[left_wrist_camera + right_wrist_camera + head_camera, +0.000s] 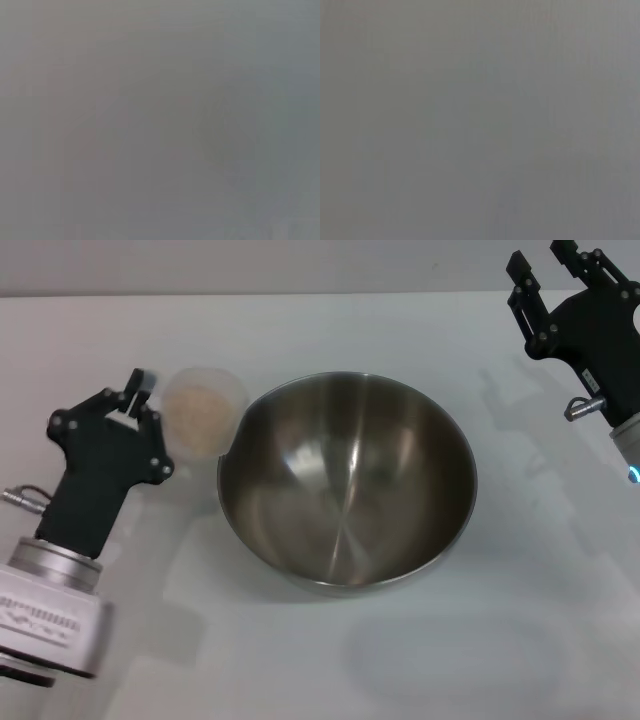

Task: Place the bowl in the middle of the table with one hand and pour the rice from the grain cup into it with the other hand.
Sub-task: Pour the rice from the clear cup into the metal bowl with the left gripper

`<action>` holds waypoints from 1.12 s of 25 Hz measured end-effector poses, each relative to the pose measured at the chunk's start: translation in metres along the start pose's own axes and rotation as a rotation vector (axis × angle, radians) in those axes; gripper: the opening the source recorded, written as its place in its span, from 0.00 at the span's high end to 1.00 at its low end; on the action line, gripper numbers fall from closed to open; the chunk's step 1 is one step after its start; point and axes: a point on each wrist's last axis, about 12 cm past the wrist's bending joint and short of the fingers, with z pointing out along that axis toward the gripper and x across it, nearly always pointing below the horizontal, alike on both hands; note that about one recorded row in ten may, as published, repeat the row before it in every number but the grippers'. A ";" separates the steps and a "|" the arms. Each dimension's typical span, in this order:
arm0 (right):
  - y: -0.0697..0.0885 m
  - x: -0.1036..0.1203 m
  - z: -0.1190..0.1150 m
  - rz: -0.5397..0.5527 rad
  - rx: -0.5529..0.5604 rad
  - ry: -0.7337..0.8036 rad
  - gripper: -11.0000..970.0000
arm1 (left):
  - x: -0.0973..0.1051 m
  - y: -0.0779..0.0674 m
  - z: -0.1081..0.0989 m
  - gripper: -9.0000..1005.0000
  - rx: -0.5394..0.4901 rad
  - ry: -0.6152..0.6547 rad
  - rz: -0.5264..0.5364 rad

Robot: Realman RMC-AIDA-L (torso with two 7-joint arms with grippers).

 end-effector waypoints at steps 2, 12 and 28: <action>0.000 0.000 0.000 0.001 0.002 0.001 0.52 | -0.006 -0.003 0.002 0.97 0.012 -0.045 0.124; 0.000 0.001 -0.001 0.002 0.007 0.008 0.52 | -0.023 -0.023 0.006 0.97 0.075 -0.181 0.606; 0.000 0.001 0.000 -0.001 -0.001 0.008 0.52 | -0.034 -0.040 0.008 0.97 0.111 -0.322 0.990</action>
